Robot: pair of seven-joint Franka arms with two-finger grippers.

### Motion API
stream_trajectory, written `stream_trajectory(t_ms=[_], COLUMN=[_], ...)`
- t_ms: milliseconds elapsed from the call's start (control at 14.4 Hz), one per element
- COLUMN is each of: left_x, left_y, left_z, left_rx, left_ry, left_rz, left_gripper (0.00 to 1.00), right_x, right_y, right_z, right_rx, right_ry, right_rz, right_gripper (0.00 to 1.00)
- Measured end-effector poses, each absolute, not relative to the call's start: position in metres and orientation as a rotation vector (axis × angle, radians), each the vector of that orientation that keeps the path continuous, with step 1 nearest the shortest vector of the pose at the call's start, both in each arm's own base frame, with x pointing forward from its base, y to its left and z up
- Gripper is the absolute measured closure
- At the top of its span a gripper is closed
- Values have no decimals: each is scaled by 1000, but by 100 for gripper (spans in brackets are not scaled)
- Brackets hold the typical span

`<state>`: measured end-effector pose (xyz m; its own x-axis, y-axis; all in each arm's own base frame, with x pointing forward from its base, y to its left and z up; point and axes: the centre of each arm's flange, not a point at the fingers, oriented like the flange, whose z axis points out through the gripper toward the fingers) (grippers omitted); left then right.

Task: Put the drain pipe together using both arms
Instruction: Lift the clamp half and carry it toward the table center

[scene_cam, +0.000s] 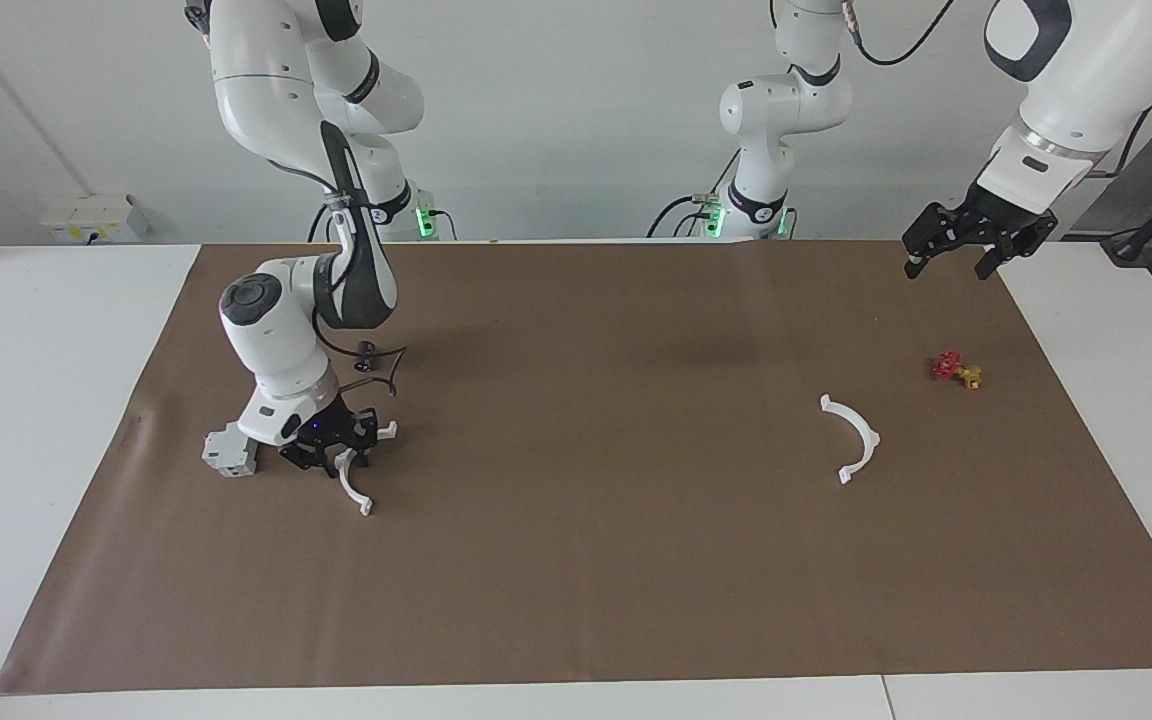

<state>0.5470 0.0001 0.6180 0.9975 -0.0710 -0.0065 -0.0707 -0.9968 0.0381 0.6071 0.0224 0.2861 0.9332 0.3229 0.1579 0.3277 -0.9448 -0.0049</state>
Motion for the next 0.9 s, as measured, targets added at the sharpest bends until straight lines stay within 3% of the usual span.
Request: stream_trajectory(t_ms=[139, 208, 902], left_x=[547, 547, 547], left_y=[0, 0, 0], left_z=[618, 618, 618], left_rx=[3102, 3102, 3102], left_ry=[-110, -110, -110], left_rz=[-12, -12, -12], left_gripper=[0, 0, 0], right_x=[607, 607, 610], right_y=[21, 22, 33], right_z=[288, 288, 303], right_rx=[-3059, -3059, -3064], right_ry=[-512, -512, -352], right_rz=[-245, -245, -184], right_gripper=[77, 79, 79])
